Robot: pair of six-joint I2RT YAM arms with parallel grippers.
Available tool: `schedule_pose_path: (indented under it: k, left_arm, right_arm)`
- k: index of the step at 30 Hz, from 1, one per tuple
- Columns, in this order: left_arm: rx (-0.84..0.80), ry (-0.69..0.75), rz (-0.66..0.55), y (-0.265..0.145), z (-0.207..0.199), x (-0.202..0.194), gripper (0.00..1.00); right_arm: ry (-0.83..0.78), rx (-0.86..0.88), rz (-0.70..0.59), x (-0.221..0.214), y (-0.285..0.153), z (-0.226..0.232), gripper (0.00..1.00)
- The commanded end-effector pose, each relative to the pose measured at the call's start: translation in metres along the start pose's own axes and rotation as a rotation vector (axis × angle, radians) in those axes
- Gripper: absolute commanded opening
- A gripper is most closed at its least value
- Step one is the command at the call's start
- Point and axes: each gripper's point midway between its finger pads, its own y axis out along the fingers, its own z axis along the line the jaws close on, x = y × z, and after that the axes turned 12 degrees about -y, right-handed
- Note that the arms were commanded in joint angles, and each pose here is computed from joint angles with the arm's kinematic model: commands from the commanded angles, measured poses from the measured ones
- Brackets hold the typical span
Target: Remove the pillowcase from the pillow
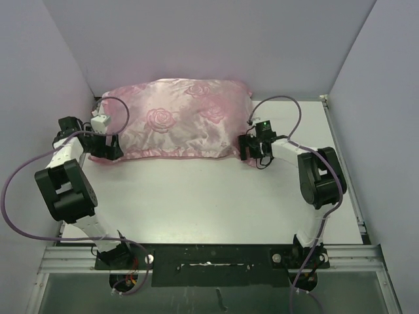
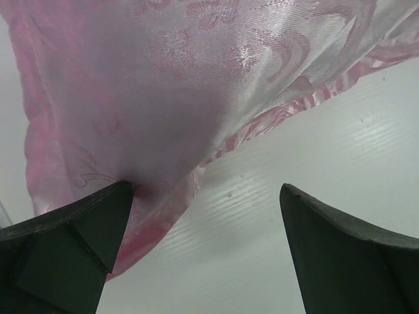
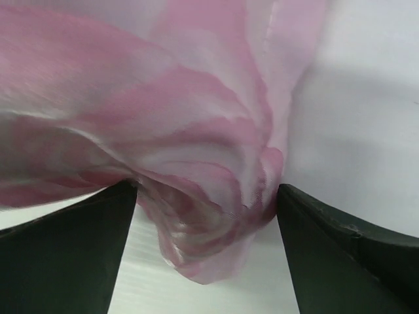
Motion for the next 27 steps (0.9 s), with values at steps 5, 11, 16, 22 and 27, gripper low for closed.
schedule_pose_path:
  k: [5,11,16,22,27]
  left_arm:
    - [-0.067,0.007,0.092,0.035,-0.016,-0.021,0.73]
    - [-0.066,0.04,0.083,0.036,-0.029,-0.015,0.14]
    - [-0.054,0.097,0.048,0.015,-0.038,-0.006,0.0]
    - [-0.093,0.151,0.041,-0.024,-0.06,-0.004,0.0]
    - [-0.135,0.163,0.057,-0.052,-0.078,-0.008,0.0]
  right_arm:
    - [-0.08,0.099,-0.027,0.02,0.005,0.038,0.67]
    - [-0.082,0.126,-0.041,0.023,-0.009,0.042,0.28]
    - [-0.088,0.114,-0.085,0.023,-0.047,0.053,0.0]
    - [-0.033,0.072,-0.105,0.001,-0.096,0.06,0.0]
    - [0.037,0.043,-0.121,-0.014,-0.137,0.054,0.0]
